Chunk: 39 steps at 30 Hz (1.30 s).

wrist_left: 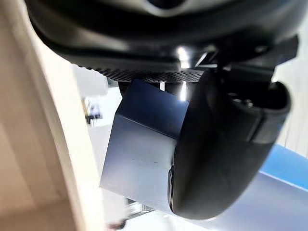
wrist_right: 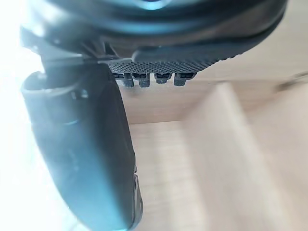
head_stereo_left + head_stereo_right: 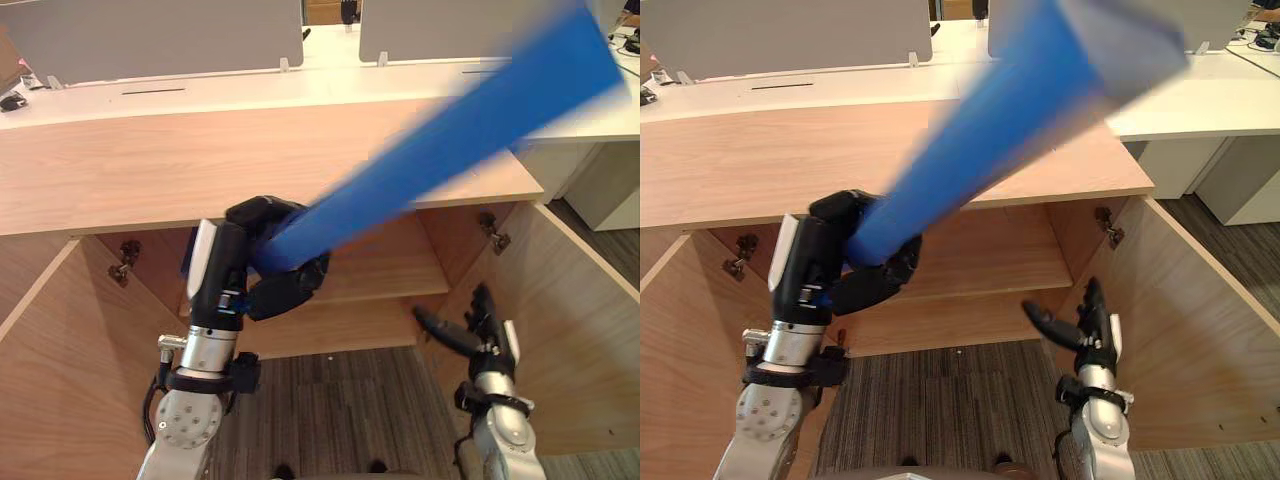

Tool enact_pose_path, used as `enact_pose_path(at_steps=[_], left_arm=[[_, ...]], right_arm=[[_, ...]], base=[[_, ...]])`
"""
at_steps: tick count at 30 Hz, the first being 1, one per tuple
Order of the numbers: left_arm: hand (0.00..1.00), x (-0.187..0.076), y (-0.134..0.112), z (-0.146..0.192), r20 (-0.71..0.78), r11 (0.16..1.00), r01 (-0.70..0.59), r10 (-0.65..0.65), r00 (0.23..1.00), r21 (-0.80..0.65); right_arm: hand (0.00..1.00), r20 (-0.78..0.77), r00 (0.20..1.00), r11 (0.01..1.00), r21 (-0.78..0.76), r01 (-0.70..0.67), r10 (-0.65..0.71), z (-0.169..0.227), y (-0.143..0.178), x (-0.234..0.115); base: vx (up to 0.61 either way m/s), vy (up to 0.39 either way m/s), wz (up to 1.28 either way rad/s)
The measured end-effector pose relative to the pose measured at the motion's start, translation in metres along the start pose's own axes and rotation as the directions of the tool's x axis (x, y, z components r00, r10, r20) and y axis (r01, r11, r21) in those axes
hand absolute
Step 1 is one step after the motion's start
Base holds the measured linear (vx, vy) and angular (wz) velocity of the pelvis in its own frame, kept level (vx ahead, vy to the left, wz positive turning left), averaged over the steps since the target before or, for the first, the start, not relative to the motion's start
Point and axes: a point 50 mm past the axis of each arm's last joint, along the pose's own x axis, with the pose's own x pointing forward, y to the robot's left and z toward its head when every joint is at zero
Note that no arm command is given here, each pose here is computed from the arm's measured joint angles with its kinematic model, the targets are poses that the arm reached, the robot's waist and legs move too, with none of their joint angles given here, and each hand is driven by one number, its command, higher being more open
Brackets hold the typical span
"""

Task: Walk over to the cabinet, pick up the folder, carry it to the office cabinet, place the folder inside the office cabinet, then close the office cabinet door

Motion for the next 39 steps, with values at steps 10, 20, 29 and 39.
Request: enact_pose_path(at_steps=[10,20,29,39], left_arm=[[0.00,-0.020,-0.004,-0.025,-0.179,0.898,0.030,-0.121,0.976,-0.439],[0.00,-0.035,0.001,-0.052,-0.325,0.836,-0.072,-0.131,0.937,-0.544],[0.00,-0.048,0.016,-0.065,-0.429,0.860,-0.099,-0.147,0.891,-0.501],[1.00,-0.033,0.025,-0.057,-0.313,0.962,-0.113,0.031,0.949,-0.248]], right_arm=[[1.00,0.326,0.831,0.884,-0.037,-0.466,0.451,0.083,0.051,0.031],[0.00,0.247,0.691,0.732,-0.151,-0.665,0.679,0.090,0.077,0.054],[0.00,0.121,0.637,0.648,-0.143,-0.748,0.761,0.084,0.075,0.062],[0.00,0.237,0.655,0.679,-0.027,-0.734,0.717,0.075,0.101,0.049]], base=[[-0.01,-0.007,-0.08],[0.00,0.000,0.00],[-0.01,-0.016,0.07],[-0.02,-0.020,0.05]])
